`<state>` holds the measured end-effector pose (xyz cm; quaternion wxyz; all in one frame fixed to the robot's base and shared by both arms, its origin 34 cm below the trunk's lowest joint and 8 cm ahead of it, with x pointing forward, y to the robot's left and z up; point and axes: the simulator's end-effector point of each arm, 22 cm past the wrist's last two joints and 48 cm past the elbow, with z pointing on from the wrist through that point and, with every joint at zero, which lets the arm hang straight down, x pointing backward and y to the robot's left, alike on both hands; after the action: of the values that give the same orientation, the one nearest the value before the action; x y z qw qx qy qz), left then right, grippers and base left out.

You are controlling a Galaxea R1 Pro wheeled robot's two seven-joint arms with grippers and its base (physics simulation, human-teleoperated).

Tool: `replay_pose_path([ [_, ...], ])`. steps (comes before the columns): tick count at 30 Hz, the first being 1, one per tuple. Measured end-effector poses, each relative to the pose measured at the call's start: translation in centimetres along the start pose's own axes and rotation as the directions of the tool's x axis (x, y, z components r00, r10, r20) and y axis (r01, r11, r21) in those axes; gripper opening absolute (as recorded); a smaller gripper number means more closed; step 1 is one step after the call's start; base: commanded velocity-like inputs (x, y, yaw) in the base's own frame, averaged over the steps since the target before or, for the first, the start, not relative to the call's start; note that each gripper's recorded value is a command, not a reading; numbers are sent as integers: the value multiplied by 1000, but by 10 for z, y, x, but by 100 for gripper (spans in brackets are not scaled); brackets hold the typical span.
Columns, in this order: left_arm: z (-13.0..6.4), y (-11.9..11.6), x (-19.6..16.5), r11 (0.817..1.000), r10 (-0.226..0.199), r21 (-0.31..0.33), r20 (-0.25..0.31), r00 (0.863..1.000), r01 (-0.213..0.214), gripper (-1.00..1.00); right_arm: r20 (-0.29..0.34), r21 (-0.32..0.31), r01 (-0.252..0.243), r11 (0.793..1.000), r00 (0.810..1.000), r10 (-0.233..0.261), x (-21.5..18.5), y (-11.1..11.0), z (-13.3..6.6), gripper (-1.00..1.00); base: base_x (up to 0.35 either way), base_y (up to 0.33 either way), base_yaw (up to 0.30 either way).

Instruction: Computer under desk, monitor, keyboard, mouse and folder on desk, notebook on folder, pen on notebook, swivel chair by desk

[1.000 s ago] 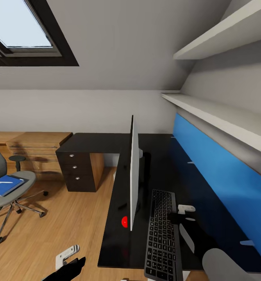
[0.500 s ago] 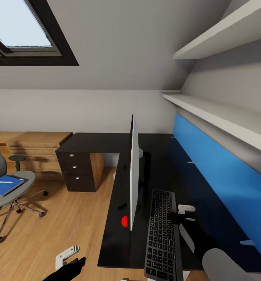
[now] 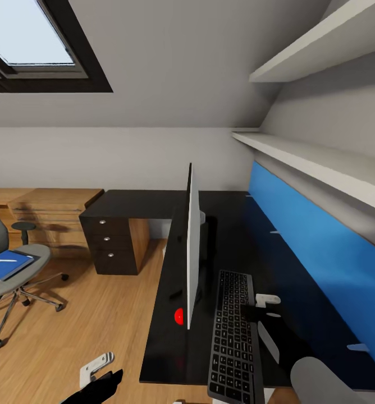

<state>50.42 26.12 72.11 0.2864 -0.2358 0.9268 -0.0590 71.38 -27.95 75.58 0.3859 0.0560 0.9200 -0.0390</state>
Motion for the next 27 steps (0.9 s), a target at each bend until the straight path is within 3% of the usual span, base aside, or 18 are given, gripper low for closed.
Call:
replay_pose_path([
  [10, 0, 24, -8, 998, -50, -31, 14, 999, 50, 100, 1, 0, 1, 1000, 1000, -1, 0, 0, 0, 100, 0, 0, 0],
  [27, 0, 28, -11, 998, -58, -36, 19, 998, 59, 100, 2, 1, 5, 1000, 1000, -5, -1, 0, 0, 100, -68, 0, 0],
])
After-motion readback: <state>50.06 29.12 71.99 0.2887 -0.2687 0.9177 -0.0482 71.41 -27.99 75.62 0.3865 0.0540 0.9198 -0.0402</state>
